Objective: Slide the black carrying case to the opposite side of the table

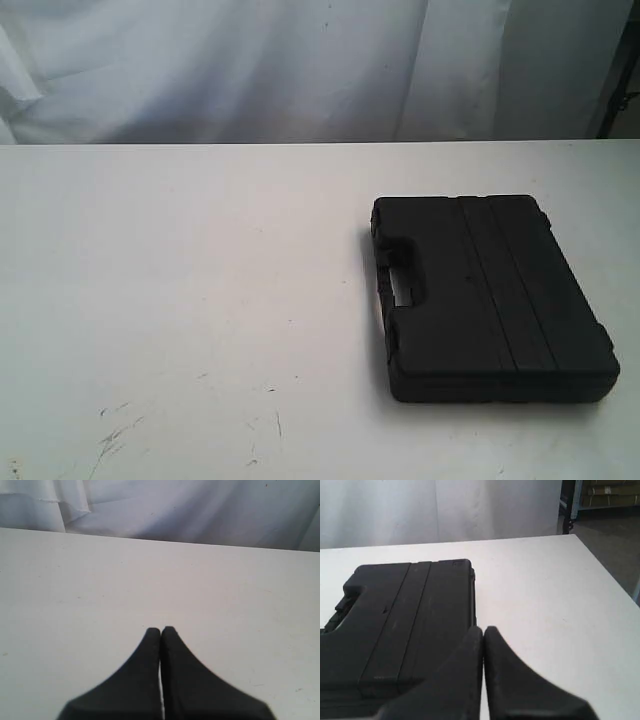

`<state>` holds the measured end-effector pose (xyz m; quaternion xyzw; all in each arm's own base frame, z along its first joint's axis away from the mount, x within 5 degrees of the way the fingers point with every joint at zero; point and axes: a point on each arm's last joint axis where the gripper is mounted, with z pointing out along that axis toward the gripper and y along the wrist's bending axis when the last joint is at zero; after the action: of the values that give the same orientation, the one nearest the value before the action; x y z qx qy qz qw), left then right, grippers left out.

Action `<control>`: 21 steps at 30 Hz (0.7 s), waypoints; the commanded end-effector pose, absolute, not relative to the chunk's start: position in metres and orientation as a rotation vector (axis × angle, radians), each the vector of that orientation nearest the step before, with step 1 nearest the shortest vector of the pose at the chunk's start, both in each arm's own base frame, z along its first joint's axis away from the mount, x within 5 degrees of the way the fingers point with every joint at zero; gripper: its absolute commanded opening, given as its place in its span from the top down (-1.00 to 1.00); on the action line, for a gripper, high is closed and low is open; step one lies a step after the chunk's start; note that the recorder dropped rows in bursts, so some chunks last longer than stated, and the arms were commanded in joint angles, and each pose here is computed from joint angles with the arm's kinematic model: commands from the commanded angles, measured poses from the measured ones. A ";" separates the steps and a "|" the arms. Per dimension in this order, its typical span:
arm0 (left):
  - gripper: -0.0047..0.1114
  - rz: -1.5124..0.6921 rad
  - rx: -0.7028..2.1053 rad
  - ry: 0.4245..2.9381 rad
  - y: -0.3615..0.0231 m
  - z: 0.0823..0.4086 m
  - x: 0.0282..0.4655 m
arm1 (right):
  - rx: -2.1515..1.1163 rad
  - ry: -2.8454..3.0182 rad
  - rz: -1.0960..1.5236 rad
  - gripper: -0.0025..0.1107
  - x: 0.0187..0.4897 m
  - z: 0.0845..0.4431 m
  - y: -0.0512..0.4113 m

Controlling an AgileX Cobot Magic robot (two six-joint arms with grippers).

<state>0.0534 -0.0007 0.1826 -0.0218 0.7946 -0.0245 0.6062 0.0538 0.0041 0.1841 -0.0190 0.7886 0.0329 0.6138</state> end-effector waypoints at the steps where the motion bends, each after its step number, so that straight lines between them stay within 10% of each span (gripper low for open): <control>1: 0.92 -0.056 -0.054 1.827 -0.001 0.182 0.053 | 0.003 1.632 0.118 0.96 0.056 0.200 0.004; 21: 0.92 -0.056 -0.054 1.827 -0.001 0.182 0.053 | 0.020 1.028 0.179 0.96 0.034 0.289 0.003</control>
<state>0.0534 -0.0007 0.1826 -0.0218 0.7946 -0.0245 0.6062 0.0444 0.0039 0.2621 0.0066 0.5359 0.0816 0.8403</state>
